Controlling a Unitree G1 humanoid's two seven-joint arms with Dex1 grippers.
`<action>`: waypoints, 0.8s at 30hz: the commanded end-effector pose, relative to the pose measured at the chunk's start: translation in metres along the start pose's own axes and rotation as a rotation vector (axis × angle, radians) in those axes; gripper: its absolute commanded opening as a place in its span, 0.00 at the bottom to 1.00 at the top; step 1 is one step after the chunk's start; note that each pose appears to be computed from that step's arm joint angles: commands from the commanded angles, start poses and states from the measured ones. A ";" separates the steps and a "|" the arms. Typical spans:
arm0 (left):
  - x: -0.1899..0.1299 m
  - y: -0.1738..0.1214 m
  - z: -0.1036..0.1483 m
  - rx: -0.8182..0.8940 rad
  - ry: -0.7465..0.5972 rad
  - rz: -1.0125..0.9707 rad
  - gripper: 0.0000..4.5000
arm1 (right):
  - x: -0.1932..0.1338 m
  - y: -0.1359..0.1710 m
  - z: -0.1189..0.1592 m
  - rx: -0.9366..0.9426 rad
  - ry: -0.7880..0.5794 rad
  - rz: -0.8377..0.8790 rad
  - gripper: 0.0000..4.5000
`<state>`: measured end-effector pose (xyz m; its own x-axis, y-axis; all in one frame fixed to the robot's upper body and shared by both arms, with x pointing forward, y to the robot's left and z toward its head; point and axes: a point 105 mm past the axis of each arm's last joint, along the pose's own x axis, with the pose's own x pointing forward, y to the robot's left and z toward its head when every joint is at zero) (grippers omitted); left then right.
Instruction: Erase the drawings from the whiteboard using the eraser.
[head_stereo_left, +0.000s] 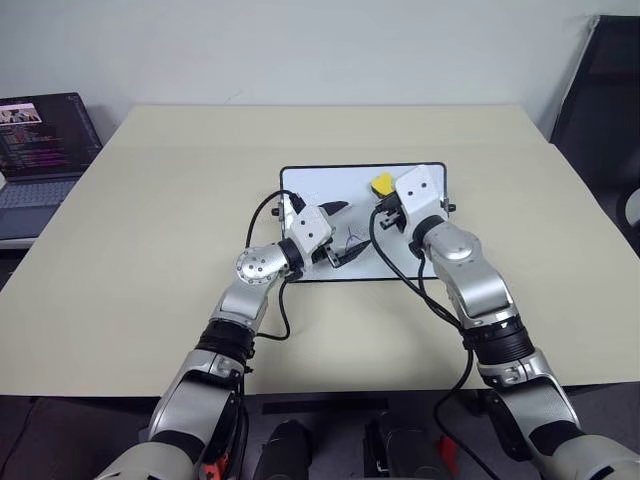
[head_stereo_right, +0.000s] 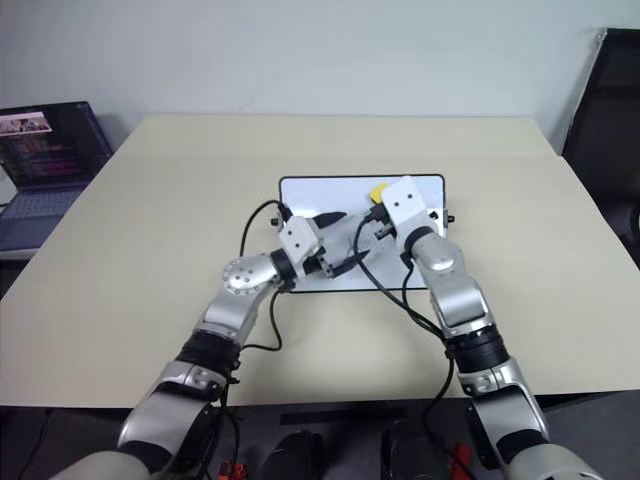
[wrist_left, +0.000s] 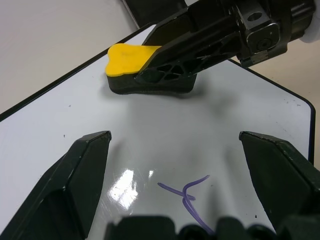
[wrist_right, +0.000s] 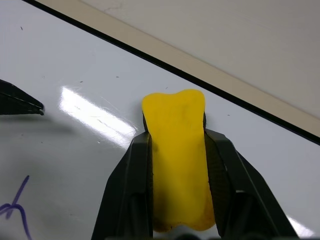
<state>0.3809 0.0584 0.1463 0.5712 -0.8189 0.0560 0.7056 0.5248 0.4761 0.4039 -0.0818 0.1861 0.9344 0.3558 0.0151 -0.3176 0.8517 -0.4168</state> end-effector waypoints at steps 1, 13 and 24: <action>0.004 0.004 0.013 0.024 -0.047 0.001 1.00 | -0.006 -0.011 -0.005 -0.004 0.020 -0.037 0.24; 0.002 0.000 0.012 0.016 -0.048 0.003 1.00 | -0.024 -0.006 -0.043 0.015 0.142 -0.025 0.24; 0.002 0.000 0.011 0.013 -0.045 0.003 1.00 | -0.002 -0.033 -0.022 -0.003 0.081 -0.096 0.24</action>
<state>0.3790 0.0565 0.1423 0.5685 -0.8209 0.0546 0.7139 0.5252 0.4631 0.4081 -0.1036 0.1752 0.9529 0.3020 -0.0277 -0.2855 0.8627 -0.4174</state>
